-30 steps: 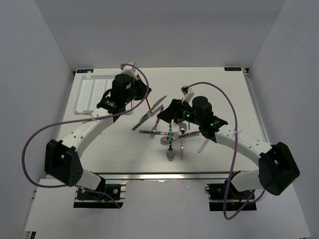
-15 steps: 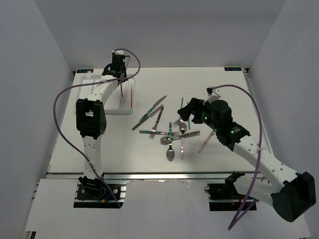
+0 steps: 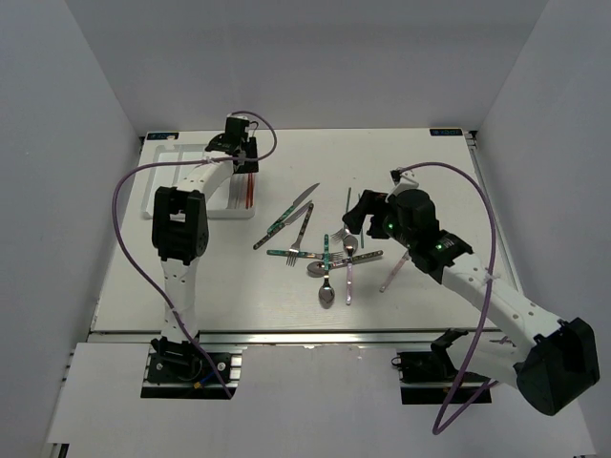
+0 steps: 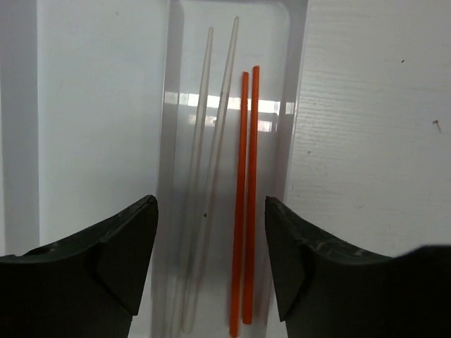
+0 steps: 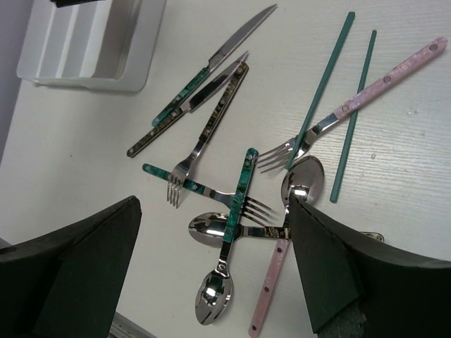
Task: Sort the eating utensils into containers
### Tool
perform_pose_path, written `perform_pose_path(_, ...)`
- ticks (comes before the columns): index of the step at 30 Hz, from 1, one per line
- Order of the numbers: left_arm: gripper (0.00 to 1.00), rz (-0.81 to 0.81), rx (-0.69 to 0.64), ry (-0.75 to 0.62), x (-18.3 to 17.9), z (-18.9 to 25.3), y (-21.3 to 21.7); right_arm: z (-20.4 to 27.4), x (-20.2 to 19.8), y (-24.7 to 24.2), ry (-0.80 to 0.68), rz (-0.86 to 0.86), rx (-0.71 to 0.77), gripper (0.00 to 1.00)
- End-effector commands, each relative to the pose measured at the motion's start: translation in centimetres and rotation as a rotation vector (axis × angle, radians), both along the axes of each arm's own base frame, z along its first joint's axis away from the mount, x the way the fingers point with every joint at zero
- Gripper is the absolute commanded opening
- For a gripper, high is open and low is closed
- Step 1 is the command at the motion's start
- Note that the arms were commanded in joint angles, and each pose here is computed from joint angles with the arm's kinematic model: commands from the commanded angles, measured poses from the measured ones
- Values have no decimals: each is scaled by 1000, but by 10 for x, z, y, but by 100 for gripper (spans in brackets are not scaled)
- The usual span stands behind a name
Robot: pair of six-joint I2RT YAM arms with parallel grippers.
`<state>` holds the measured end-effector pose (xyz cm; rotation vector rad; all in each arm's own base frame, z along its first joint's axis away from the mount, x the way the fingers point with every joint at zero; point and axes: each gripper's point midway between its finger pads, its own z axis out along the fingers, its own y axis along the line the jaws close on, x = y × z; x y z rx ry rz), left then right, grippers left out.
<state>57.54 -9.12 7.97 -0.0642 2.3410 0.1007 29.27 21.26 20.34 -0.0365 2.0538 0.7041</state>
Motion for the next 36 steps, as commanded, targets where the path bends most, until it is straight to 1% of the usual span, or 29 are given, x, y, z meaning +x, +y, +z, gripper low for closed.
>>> perform_pose_path(1,73,30,-63,-129,-5,76,0,3,15,-1,5,-24,-48,89)
perform_pose_path(2,80,37,-71,-143,-6,87,0,6,19,0,6,-29,-52,89)
perform_pose_path(3,89,51,-80,-156,-11,103,3,-3,23,0,32,-40,-74,89)
perform_pose_path(5,92,85,-92,-172,-18,127,6,-3,28,0,44,-52,-90,89)
perform_pose_path(6,95,97,-107,-203,-24,149,8,-10,34,-1,57,-72,-110,89)
perform_pose_path(8,96,147,-117,-211,-42,171,16,-19,42,-6,87,-93,-154,89)
perform_pose_path(9,96,171,-147,-221,-51,180,17,-24,54,-5,106,-116,-185,89)
perform_pose_path(10,97,173,-189,-288,-70,218,19,-30,60,-9,124,-134,-213,89)
perform_pose_path(11,97,142,-241,-330,-80,235,13,-40,62,-13,156,-141,-264,84)
perform_pose_path(12,98,138,-257,-296,-99,216,12,-56,70,-16,188,-161,-317,79)
perform_pose_path(13,98,114,-306,-394,-128,256,14,-50,80,-14,181,-169,-330,75)
perform_pose_path(14,98,96,-329,-420,-144,261,13,-56,84,-16,193,-174,-359,64)
perform_pose_path(15,98,70,-342,-398,-159,237,10,-71,88,-19,230,-184,-406,58)
perform_pose_path(16,98,42,-366,-477,-186,263,14,-66,96,-19,222,-195,-409,48)
perform_pose_path(18,98,10,-354,-501,-209,256,17,-82,100,-20,265,-191,-453,41)
perform_pose_path(19,98,6,-326,-458,-220,228,20,-84,102,-20,270,-187,-455,40)
perform_pose_path(20,98,5,-319,-497,-235,234,26,-88,103,-20,277,-186,-461,40)
perform_pose_path(21,98,30,-289,-496,-241,223,35,-96,103,-19,295,-176,-471,40)
perform_pose_path(22,98,52,-261,-449,-249,193,41,-100,101,-19,305,-168,-477,40)
perform_pose_path(23,98,65,-246,-425,-250,178,43,-105,99,-19,319,-161,-484,39)
perform_pose_path(24,98,73,-255,-448,-257,180,46,-113,97,-20,337,-156,-493,40)
perform_pose_path(26,98,59,-255,-389,-262,155,43,-126,89,-24,365,-152,-514,40)
perform_pose_path(30,98,24,-277,-342,-262,145,34,-143,84,-27,390,-141,-530,38)
perform_pose_path(31,98,16,-285,-340,-262,144,32,-146,83,-28,397,-140,-537,36)
perform_pose_path(36,98,-2,-296,-335,-264,142,28,-167,82,-31,436,-129,-554,36)
